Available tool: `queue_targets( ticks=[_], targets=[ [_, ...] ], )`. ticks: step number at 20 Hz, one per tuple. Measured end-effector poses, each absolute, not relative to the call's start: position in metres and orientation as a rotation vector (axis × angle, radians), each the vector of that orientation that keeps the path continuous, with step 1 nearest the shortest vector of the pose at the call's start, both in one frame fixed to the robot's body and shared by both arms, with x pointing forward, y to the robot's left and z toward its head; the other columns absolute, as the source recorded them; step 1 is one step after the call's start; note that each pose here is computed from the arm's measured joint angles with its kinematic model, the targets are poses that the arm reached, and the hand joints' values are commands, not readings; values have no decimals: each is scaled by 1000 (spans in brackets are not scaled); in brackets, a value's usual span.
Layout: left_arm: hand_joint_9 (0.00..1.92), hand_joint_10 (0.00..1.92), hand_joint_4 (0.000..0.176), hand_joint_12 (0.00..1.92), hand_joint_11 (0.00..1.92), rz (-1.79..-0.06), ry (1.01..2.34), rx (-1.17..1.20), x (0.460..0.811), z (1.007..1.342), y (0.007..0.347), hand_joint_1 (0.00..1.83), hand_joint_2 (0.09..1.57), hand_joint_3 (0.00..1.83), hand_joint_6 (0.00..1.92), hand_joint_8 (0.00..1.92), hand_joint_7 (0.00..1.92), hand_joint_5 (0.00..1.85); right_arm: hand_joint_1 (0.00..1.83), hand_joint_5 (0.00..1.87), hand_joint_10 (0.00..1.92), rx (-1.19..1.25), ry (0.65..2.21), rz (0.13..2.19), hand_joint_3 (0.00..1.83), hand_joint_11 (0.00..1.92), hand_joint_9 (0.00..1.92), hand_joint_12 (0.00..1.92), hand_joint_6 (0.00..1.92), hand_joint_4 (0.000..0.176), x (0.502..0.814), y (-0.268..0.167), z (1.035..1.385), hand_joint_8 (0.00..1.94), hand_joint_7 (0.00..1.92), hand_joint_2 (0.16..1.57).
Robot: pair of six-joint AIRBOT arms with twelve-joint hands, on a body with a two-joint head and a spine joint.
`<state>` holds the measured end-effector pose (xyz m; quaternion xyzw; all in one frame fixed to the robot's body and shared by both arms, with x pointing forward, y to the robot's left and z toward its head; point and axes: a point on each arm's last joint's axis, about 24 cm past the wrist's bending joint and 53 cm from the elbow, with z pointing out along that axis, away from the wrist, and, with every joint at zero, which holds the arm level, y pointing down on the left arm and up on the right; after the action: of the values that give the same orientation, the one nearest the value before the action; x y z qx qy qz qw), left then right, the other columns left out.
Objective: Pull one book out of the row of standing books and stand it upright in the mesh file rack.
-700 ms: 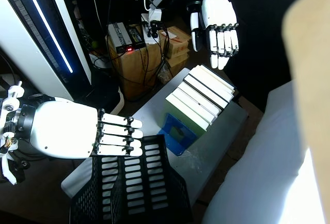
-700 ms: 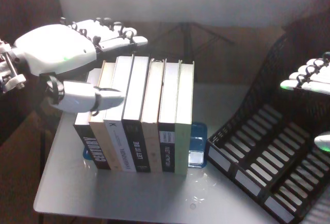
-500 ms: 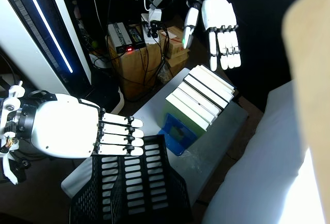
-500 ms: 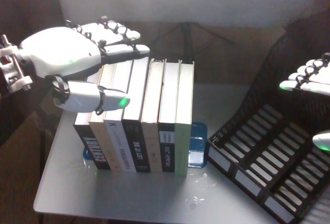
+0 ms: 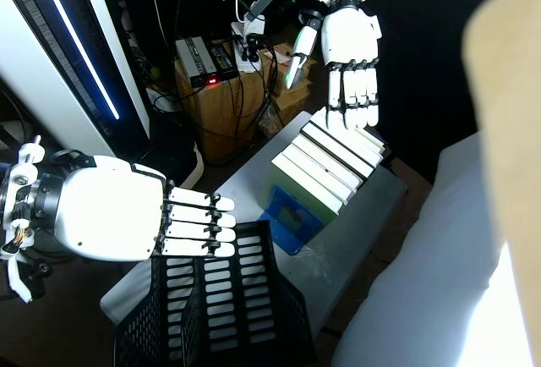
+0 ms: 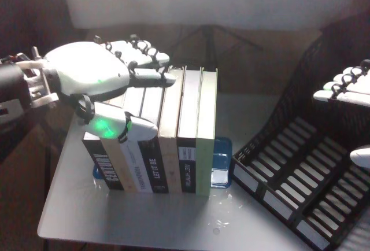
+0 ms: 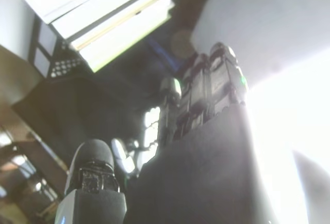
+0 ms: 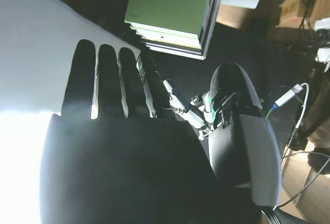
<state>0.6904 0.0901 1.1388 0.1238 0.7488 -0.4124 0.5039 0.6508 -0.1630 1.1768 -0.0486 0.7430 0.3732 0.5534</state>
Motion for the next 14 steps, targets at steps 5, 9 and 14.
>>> queue_targets(
  ticks=[5, 9, 14],
  targets=[
    [0, 0, 70, 0, 0, -947, 1854, 340, 690, 1122, 85, 214, 1101, 0, 12, 0, 0, 476, 135, 0, 0, -104, 1763, 889, 4, 0, 0, 0, 0, 0, 651, -162, 1174, 0, 0, 1324],
    [0, 0, 70, 0, 0, -922, 1887, 377, 688, 1110, 79, 152, 1104, 0, 1, 0, 0, 438, 179, 0, 0, -98, 1771, 887, 1, 0, 0, 0, 0, 0, 651, -162, 1171, 0, 0, 1320],
    [0, 0, 90, 0, 0, -889, 1914, 444, 682, 1096, 69, 82, 1102, 0, 14, 0, 0, 475, 154, 0, 0, -90, 1778, 888, 4, 0, 0, 0, 0, 0, 651, -163, 1168, 0, 0, 1329]
  ],
)
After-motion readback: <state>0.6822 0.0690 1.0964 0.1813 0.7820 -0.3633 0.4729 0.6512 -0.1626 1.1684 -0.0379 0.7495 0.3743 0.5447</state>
